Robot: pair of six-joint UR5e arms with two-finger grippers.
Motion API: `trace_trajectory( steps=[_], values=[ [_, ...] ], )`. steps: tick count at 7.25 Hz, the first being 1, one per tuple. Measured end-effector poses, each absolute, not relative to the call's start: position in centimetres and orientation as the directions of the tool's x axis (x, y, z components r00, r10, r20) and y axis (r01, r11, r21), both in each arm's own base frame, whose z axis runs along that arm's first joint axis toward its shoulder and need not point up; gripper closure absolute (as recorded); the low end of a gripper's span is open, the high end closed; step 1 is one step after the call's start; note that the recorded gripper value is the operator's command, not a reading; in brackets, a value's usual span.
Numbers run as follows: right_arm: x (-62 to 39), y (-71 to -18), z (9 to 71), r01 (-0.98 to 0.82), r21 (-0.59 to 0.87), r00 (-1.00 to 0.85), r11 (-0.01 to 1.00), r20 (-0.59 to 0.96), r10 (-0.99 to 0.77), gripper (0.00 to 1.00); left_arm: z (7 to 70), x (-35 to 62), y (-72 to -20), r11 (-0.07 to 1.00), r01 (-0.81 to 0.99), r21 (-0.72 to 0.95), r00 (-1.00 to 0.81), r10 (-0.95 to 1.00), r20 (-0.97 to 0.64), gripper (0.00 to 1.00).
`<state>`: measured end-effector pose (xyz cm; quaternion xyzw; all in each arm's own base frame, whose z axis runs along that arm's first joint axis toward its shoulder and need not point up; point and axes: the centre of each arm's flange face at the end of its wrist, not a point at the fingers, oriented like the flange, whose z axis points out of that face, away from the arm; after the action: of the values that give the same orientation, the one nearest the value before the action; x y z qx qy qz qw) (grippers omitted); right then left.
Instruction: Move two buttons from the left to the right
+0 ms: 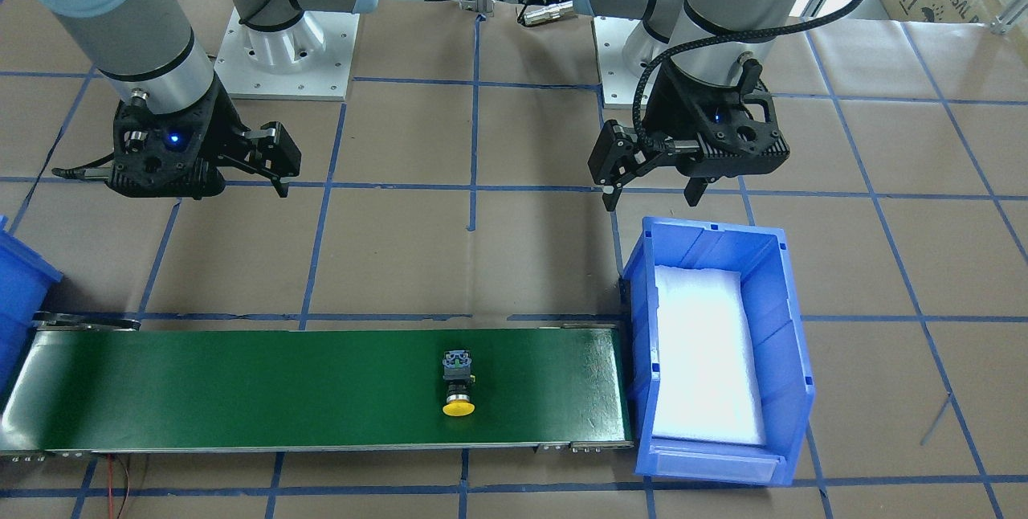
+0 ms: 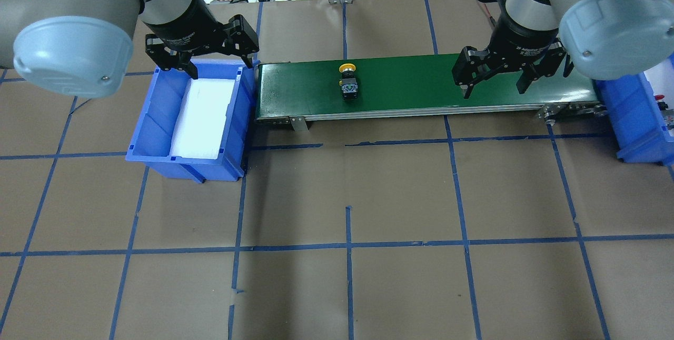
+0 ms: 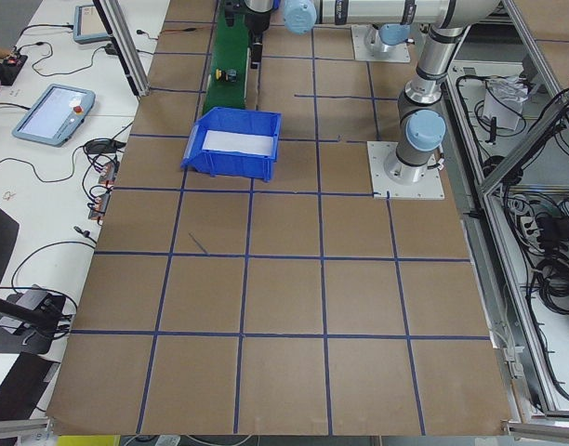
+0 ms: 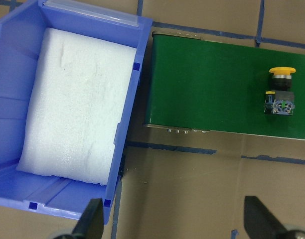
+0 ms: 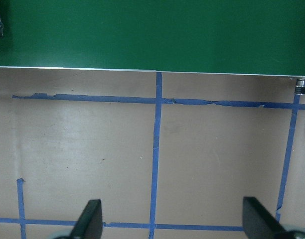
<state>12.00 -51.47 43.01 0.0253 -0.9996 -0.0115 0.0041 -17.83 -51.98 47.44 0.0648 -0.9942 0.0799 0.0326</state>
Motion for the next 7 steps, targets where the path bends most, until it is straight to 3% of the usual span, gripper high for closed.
trace_trajectory(
  steps=[7],
  values=[
    [11.9, -51.2, 43.1, -0.040, 0.032, -0.999, 0.999, 0.004, -0.040, 0.00, 48.4, -17.3, -50.1, 0.985, -0.100, -0.138, -0.995, -0.097, 0.032, 0.00]
  ],
)
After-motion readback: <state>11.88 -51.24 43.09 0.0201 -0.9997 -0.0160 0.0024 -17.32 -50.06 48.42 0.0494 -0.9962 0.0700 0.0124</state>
